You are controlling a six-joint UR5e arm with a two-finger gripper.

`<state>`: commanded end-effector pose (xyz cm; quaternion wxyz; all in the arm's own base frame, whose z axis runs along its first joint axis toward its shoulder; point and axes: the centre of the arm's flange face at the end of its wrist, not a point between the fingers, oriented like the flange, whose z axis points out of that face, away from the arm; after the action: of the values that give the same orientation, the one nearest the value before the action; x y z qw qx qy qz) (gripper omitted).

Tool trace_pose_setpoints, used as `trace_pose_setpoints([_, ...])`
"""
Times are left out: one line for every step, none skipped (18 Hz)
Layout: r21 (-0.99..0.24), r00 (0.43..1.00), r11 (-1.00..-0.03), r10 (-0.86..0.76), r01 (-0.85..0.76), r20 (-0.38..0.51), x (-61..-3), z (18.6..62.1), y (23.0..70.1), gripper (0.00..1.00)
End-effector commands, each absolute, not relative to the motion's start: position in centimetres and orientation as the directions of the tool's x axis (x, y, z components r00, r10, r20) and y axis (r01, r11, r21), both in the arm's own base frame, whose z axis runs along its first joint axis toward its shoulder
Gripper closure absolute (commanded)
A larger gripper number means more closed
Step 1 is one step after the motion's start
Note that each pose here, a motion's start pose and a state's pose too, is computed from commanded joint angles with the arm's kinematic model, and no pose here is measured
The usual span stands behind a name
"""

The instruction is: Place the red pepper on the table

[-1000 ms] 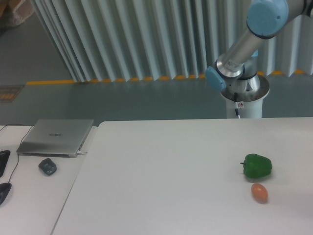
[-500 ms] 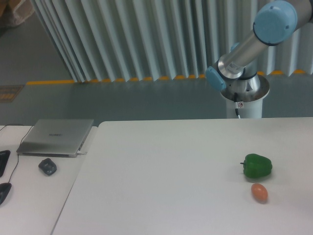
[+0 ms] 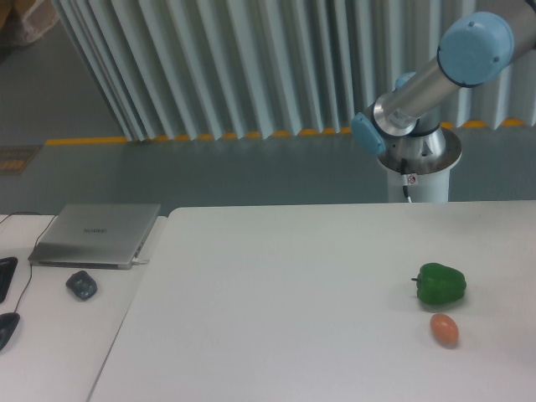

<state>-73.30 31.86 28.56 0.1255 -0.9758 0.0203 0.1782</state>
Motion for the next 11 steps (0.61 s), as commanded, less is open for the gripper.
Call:
trace_pose_setpoints([-0.239,0.937,-0.968,0.009,-0.080,-0.350,-73.4,28.3,31.9,0.00])
trace_pose_setpoints([-0.239,0.936,-0.968,0.010,-0.080,-0.352,-73.6,28.2,31.9,0.00])
trace_pose_setpoints([-0.240,0.934,-0.967,0.010,-0.081,-0.356,-73.7,28.4,32.0,0.00])
trace_pose_setpoints([-0.240,0.933,-0.967,0.010,-0.082,-0.359,-73.8,28.5,32.0,0.00])
trace_pose_setpoints([-0.240,0.935,-0.967,0.010,-0.081,-0.355,-73.9,28.1,32.0,0.00])
trace_pose_setpoints([-0.240,0.934,-0.967,0.010,-0.081,-0.356,-74.1,28.1,32.0,0.00])
trace_pose_setpoints([-0.240,0.934,-0.967,0.010,-0.081,-0.356,-74.1,28.0,32.1,0.00])
trace_pose_setpoints([-0.240,0.935,-0.967,0.010,-0.081,-0.355,-74.2,27.8,32.1,0.00])
trace_pose_setpoints([-0.240,0.934,-0.967,0.010,-0.081,-0.356,-74.2,27.8,32.1,0.00])
trace_pose_setpoints([-0.240,0.934,-0.967,0.010,-0.081,-0.357,-74.3,27.7,32.1,0.00])
trace_pose_setpoints([-0.240,0.934,-0.967,0.010,-0.081,-0.357,-74.4,27.4,32.1,0.00])
